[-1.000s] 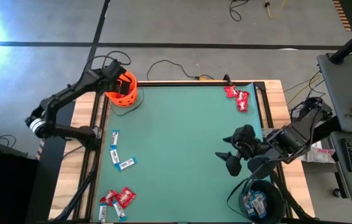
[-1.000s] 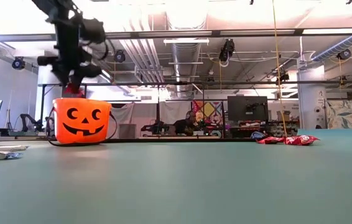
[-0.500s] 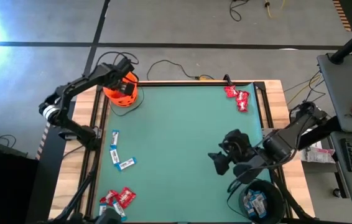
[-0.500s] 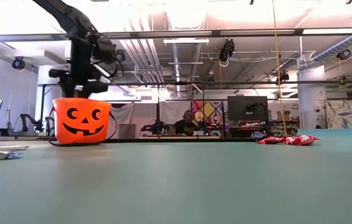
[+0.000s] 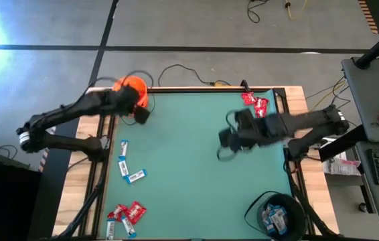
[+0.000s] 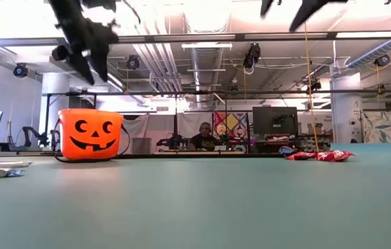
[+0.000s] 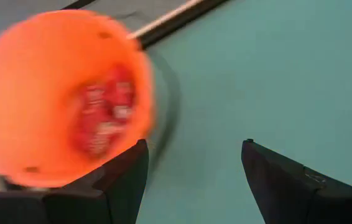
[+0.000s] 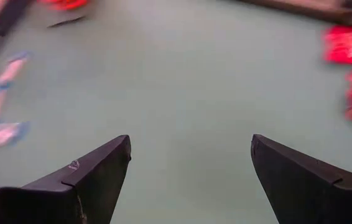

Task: Sort candy by brand, put in halloween buckets
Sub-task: Move the red candies to the center of the table

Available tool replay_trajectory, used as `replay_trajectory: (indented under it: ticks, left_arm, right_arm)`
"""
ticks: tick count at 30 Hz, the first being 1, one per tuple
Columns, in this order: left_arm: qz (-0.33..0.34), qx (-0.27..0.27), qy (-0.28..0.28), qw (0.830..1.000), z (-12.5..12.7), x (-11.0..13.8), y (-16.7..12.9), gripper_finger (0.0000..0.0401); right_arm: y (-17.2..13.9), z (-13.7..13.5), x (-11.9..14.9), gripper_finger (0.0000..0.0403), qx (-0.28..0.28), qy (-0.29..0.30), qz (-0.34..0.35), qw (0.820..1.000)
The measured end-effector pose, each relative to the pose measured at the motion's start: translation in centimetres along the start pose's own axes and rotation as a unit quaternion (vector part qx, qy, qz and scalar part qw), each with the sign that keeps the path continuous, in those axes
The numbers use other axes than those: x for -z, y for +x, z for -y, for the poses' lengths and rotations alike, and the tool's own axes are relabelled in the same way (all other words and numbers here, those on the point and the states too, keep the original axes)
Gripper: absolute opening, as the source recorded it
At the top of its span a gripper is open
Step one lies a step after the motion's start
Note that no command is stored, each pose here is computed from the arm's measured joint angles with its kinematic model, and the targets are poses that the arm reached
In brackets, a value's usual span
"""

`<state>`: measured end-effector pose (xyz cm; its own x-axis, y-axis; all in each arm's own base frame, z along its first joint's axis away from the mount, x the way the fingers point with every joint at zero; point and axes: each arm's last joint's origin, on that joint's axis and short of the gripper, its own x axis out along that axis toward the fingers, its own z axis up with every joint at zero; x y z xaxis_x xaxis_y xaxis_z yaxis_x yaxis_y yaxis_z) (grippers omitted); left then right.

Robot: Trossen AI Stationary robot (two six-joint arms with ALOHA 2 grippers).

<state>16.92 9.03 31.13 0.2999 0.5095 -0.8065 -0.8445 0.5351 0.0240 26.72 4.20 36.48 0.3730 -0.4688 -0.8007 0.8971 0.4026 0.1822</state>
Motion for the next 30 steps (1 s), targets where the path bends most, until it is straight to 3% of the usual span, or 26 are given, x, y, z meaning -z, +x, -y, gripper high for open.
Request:
replay_trajectory:
  ticks: [6,10,15,18,23,26,30]
  left_arm:
    - [0.060,0.133,0.054,0.988,4.1,5.0,-2.9,0.0241]
    - [0.104,0.166,0.077,0.978,5.9,8.3,-3.8,0.0241]
    - [0.088,0.189,0.087,0.974,6.8,11.5,-3.7,0.0241]
    - [0.078,0.182,0.080,0.977,6.8,12.4,-3.0,0.0241]
    - [0.105,0.136,0.037,0.984,6.5,12.4,-1.9,0.0241]
    - [0.118,0.109,0.040,0.986,6.1,11.9,-1.5,0.0241]
    - [0.122,0.075,0.041,0.989,5.5,10.8,-1.0,0.0241]
  right_arm:
    - [5.2,3.2,-5.0,0.0325,0.101,0.045,0.012,0.994]
    - [9.8,6.3,-7.3,0.0325,0.150,0.085,0.008,0.985]
    - [15.8,11.5,-8.1,0.0325,0.207,0.209,0.028,0.955]
    - [18.7,14.0,-7.2,0.0325,0.218,0.311,0.058,0.923]
    - [22.5,16.5,-3.5,0.0325,0.230,0.448,0.105,0.858]
    - [23.5,17.6,-1.8,0.0325,0.260,0.467,0.145,0.832]
    - [24.2,17.9,-1.6,0.0325,0.287,0.449,0.177,0.827]
